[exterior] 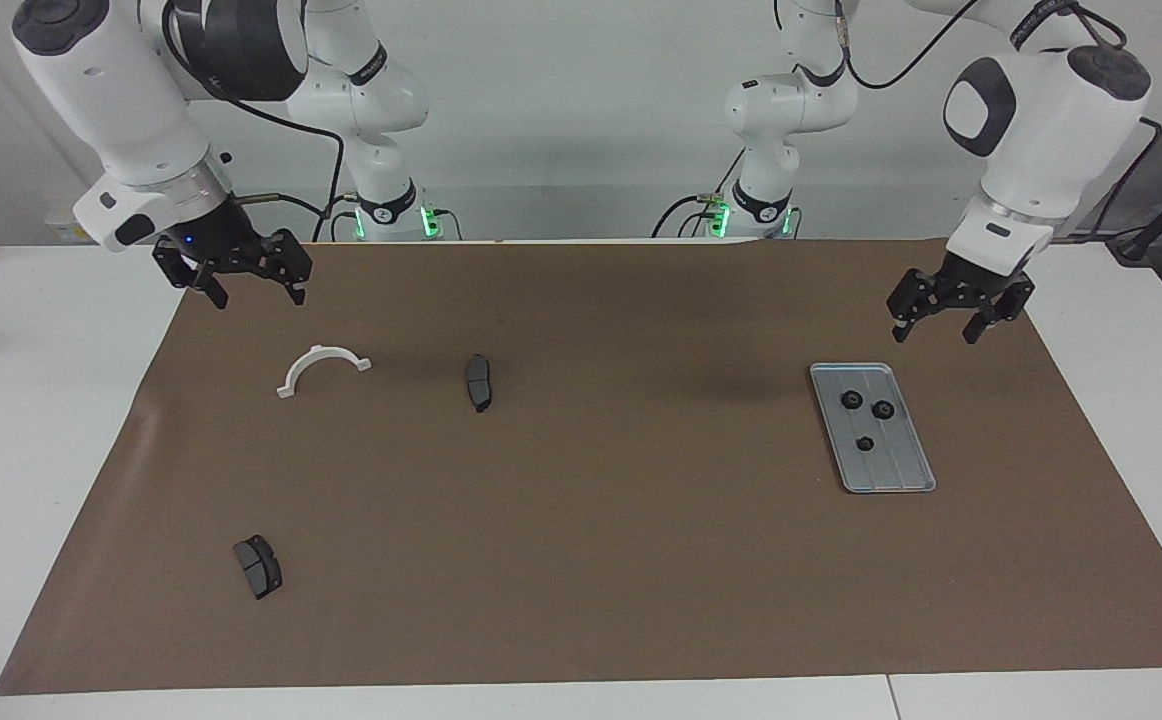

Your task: Place bearing gear from tray to pile

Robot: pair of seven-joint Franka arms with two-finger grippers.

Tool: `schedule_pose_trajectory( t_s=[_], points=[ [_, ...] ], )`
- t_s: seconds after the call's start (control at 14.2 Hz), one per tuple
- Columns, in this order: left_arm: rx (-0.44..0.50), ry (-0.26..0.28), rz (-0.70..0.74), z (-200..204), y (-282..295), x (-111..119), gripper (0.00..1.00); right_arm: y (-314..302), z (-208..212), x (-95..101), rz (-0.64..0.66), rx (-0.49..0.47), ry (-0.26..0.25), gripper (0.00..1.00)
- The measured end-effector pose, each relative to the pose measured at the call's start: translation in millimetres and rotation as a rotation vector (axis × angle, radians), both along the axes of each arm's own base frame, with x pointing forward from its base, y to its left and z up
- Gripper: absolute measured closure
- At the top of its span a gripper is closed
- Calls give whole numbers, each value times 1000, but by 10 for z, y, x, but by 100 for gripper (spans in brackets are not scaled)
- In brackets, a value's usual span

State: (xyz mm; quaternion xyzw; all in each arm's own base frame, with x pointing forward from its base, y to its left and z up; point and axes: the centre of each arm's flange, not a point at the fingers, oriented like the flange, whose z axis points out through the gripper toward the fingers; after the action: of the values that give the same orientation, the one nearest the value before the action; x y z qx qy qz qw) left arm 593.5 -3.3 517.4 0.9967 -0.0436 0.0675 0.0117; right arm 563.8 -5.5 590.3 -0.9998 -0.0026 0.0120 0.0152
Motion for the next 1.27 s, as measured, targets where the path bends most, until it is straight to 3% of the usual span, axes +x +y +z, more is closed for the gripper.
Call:
schedule_pose_trajectory(
  t_s=[0.21, 0.35, 0.64, 0.85, 0.92, 1.27],
  points=[
    [-7, -16, 11, -711, 50, 197, 0, 0, 0, 0, 0, 0, 0, 0],
    [-7, -25, 15, -1103, 58, 168, 0, 0, 0, 0, 0, 0, 0, 0],
    [-11, 6, 15, -1639, 47, 94, 0, 0, 0, 0, 0, 0, 0, 0],
    [-14, 1, 13, -1968, 21, 68, 41, 0, 0, 0, 0, 0, 0, 0],
    [-15, 4, 14, -2039, 21, 71, 48, 0, 0, 0, 0, 0, 0, 0],
    [-15, 0, 15, -2075, 26, 82, 52, 0, 0, 0, 0, 0, 0, 0]
  ],
)
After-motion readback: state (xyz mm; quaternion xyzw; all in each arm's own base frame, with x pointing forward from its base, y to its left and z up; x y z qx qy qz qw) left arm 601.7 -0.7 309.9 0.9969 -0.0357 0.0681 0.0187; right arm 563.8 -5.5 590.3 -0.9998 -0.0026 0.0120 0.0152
